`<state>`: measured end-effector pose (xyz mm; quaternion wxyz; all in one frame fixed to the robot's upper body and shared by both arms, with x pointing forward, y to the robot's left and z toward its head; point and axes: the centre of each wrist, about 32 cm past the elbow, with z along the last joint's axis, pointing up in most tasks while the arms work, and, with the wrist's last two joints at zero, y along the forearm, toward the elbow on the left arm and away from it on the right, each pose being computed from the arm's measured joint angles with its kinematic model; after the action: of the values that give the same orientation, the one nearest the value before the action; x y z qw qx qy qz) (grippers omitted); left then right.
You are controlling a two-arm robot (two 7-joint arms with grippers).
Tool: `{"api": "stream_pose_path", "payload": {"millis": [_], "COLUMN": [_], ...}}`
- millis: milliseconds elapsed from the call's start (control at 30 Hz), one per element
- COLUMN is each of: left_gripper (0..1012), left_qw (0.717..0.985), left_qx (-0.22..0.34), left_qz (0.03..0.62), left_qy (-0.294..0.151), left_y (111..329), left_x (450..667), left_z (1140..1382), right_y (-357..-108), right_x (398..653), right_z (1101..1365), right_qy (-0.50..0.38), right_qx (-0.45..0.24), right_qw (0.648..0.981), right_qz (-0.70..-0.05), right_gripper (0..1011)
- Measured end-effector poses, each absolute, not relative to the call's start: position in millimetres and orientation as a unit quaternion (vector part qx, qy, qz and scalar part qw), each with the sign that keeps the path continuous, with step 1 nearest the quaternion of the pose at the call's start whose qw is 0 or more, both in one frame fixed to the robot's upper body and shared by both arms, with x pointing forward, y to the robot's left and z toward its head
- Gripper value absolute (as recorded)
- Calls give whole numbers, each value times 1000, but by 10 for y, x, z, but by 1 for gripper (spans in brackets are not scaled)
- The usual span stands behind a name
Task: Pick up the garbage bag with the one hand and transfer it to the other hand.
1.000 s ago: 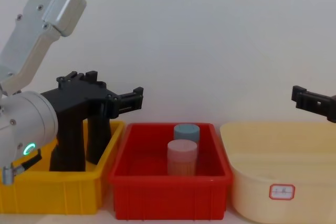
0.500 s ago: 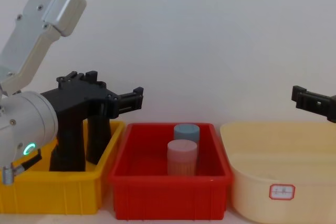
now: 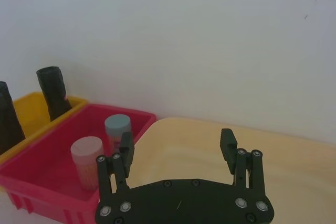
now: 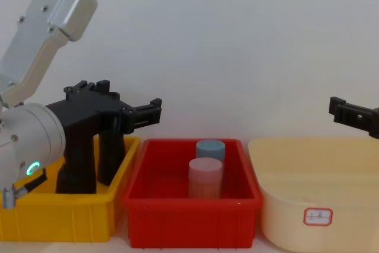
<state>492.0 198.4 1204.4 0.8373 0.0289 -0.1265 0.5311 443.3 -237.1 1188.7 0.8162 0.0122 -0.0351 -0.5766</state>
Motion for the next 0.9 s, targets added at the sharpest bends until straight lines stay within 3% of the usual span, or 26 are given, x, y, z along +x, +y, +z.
{"api": "stream_pose_path", "payload": {"millis": [900], "left_gripper": [1002], "left_qw": [837], "left_qx": [29], "left_qz": [531], "left_qy": [-126], "left_y": [1984], "left_x": [4920], "left_z": [12044], "right_y": [-2371], "right_x": [4433], "right_z": [11887], "right_qy": [-35], "right_qx": [12], "right_qw": [816], "right_qz": [-577], "right_gripper": [1000]}}
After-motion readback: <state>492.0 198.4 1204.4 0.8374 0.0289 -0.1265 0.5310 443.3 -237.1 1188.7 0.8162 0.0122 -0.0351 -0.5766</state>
